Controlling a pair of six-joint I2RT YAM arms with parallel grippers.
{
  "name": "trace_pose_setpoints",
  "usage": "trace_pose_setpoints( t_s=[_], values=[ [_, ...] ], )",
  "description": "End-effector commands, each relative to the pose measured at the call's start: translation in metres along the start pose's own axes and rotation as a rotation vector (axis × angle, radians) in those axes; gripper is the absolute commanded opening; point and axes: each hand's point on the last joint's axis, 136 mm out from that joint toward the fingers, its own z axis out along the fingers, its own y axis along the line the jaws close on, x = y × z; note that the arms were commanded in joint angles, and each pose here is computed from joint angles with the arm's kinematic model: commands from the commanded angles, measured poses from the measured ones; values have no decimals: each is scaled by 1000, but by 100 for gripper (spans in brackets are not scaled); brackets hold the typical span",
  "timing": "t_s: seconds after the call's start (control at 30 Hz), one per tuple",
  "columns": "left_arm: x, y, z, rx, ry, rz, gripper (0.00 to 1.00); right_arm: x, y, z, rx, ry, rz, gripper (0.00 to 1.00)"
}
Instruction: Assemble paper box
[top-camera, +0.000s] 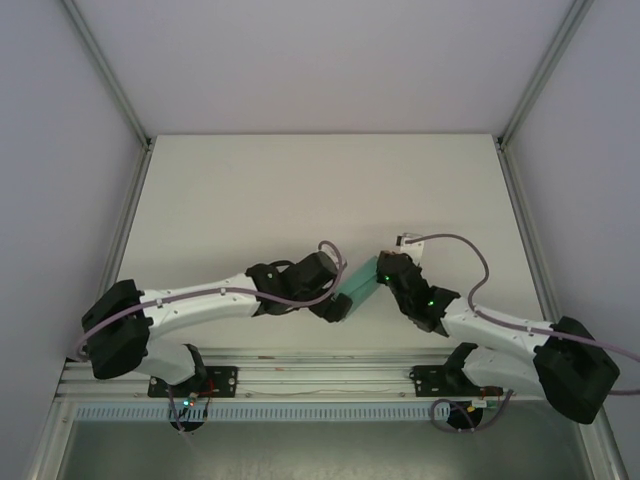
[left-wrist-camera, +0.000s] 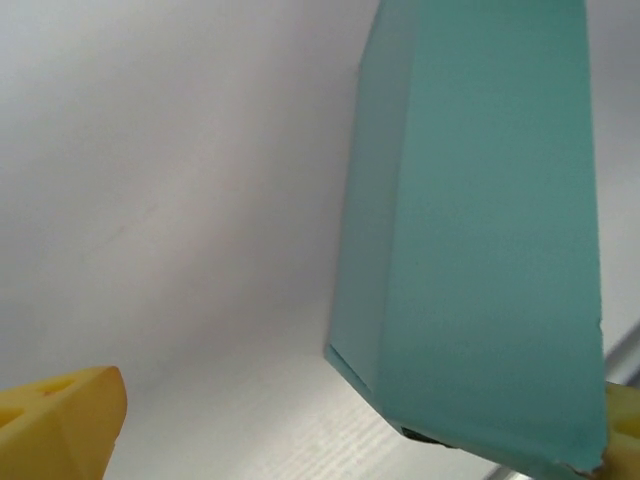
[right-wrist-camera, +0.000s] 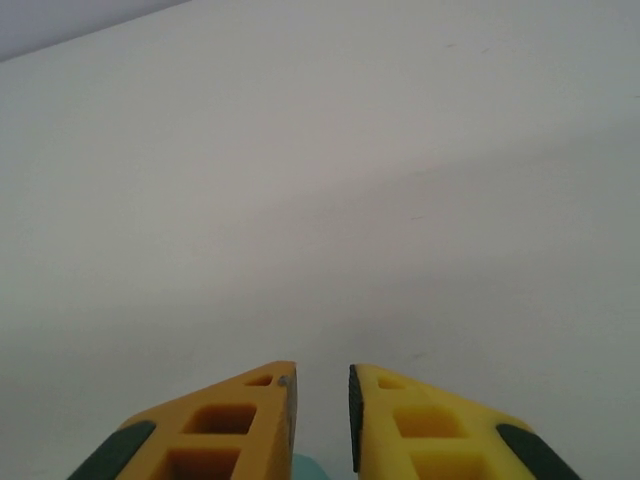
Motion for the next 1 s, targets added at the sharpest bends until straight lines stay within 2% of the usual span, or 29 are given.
trace_pose_setpoints(
  t_s=[0.0, 0.17, 0.27, 0.4, 0.47, 0.77, 0.87, 0.97],
  values=[
    [-12, 63, 14, -316, -35, 4, 100, 48, -34, -8, 157, 140, -108, 18],
    [-15, 96, 14, -457, -23, 41, 100, 47, -46, -10, 231, 120, -42, 14],
    [-12, 88, 18, -387, 2, 79, 100, 50, -46, -9, 251, 138, -7, 13],
    [-5, 56, 18, -180, 21, 153, 100, 53, -43, -5, 264, 152, 39, 8],
    [-1, 47, 15, -118, 25, 173, 100, 55, -44, -4, 283, 157, 53, 7],
    [1, 55, 9, -158, 34, 197, 100, 68, -43, -1, 307, 207, 55, 3],
    [-1, 61, 12, -199, 23, 198, 100, 64, -35, -1, 268, 205, 48, 6],
    [0, 61, 15, -198, 24, 207, 100, 43, -20, -6, 207, 177, 54, 17]
  ],
)
